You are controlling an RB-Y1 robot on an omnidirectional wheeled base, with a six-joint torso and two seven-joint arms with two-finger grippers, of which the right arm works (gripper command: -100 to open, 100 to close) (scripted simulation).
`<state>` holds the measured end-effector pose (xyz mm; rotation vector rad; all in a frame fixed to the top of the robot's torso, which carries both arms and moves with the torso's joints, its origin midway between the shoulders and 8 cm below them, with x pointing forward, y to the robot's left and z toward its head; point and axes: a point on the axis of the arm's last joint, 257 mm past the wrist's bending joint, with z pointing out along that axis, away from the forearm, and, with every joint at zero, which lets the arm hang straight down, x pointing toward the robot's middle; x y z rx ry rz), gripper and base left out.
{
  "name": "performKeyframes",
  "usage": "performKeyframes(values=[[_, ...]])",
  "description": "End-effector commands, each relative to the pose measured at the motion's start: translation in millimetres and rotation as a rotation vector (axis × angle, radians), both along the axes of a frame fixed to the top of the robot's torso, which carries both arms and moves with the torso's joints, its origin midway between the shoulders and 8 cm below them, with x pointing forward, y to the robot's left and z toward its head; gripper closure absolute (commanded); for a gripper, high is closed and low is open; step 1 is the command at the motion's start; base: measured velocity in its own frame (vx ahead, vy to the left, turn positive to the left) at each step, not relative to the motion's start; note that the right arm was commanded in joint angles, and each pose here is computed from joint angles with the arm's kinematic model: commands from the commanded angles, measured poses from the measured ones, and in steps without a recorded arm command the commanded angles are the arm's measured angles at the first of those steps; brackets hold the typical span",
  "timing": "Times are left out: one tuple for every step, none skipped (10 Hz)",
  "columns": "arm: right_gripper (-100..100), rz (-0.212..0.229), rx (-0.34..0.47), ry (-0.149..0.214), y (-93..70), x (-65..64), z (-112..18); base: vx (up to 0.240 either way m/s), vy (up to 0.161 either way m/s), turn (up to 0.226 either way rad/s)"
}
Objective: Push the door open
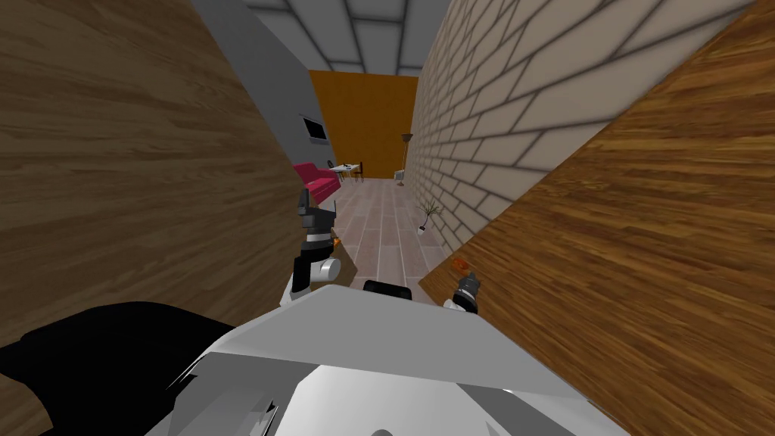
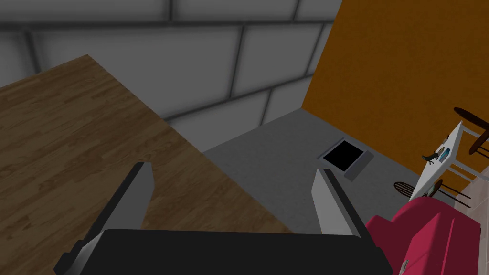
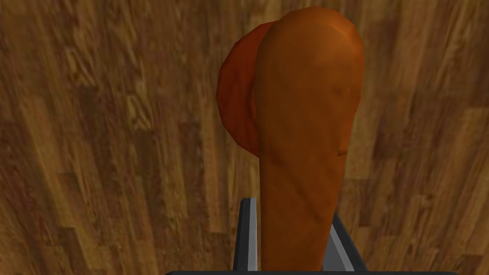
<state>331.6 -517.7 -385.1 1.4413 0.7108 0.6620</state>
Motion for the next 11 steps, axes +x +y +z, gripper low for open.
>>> performKeyframes(values=[[100,-0.021,-0.021,-0.017,-13.6,-3.8,6.9,0.158,-0.024,-0.039],[100,-0.051,-0.015,-0.018,-20.0,-11.9,5.5,0.201,-0.026,-0.069],[100,-0.065,-0.011,-0.019,-22.4,-15.7,4.5,0.246,-0.017,-0.085],[100,-0.078,-0.006,-0.020,-24.6,-19.6,3.4,0.216,-0.009,-0.058],[100,-0.097,0.001,-0.021,-26.8,-24.7,1.4,0.207,-0.010,-0.062],[100,-0.108,0.005,-0.021,-27.9,-27.9,0.1,0.202,-0.008,-0.064],[100,-0.122,0.013,-0.022,-28.8,-32.1,-2.0,0.203,-0.014,-0.063],[100,-0.133,0.019,-0.022,-29.0,-35.2,-3.9,0.181,-0.019,-0.057],[100,-0.144,0.026,-0.022,-28.7,-38.5,-6.1,0.173,-0.011,-0.051],[100,-0.149,0.021,-0.011,-33.7,-45.2,-8.0,0.068,-0.012,-0.046],[100,-0.178,0.008,-0.014,-47.0,-54.8,-3.6,0.121,-0.025,-0.048]])
